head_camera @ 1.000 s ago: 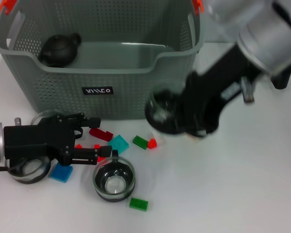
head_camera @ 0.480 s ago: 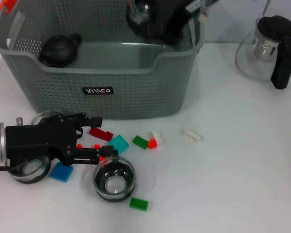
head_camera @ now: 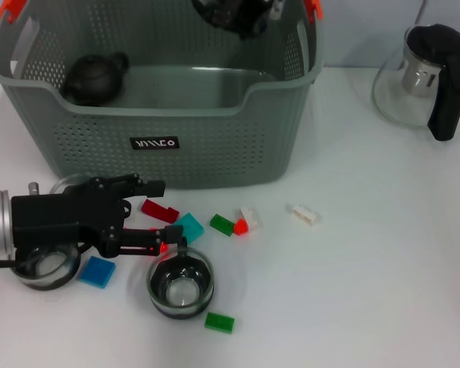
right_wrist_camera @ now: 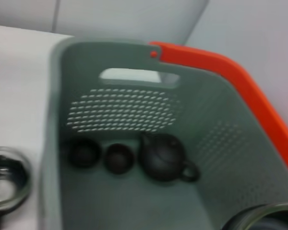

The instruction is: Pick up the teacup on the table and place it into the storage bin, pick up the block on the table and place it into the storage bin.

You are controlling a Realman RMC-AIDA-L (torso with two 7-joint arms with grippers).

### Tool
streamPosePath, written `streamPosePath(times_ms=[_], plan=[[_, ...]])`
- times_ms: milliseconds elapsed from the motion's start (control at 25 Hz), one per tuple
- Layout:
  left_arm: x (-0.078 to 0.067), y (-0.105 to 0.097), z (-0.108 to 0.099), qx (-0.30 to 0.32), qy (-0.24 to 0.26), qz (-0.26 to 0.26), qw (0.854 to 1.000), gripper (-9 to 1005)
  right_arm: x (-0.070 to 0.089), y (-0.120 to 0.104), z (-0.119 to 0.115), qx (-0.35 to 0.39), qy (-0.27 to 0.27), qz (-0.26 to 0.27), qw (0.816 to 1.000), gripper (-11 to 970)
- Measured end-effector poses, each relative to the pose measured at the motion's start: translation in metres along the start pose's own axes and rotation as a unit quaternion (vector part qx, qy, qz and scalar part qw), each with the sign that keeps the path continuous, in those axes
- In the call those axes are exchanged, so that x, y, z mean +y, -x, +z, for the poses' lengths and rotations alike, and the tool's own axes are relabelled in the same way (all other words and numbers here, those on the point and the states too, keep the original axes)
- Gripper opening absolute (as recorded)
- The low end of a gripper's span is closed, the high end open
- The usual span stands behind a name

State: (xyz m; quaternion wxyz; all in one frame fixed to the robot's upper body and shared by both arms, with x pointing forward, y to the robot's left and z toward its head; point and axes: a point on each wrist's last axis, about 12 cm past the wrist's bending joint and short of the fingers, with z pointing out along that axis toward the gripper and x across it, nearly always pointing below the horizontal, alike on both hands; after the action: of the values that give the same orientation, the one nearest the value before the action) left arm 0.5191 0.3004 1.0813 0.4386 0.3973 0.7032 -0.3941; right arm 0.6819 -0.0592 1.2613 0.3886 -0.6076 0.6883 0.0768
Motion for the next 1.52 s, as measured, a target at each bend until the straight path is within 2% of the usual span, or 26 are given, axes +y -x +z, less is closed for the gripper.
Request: streamPosePath(times_ms=[200,560,1080,1520], plan=[[-0.001,-0.001,0.000,-0.002,0.000,-0.004,1.000,875,-0.002,-0.009,0.020,-0.019,-0.032,-0.002,0.999,63],[-0.001,-0.001,-0.001,-0.006,0.002,-0.013,1.000,875,0.004,-0.033,0.046,-0.031,-0.056,0.008,0.998,57],[0.000,-0.002,0.000,-0.004,0.007,-0.014,1.000,875,0.013,-0.055,0.055,-0.011,-0.052,0.024,0.998,58],[0.000,-0.003,-0.001,-0.004,0.009,-0.015,1.000,875,0.018,-0.065,0.060,-0.007,-0.049,0.032,0.998,61]])
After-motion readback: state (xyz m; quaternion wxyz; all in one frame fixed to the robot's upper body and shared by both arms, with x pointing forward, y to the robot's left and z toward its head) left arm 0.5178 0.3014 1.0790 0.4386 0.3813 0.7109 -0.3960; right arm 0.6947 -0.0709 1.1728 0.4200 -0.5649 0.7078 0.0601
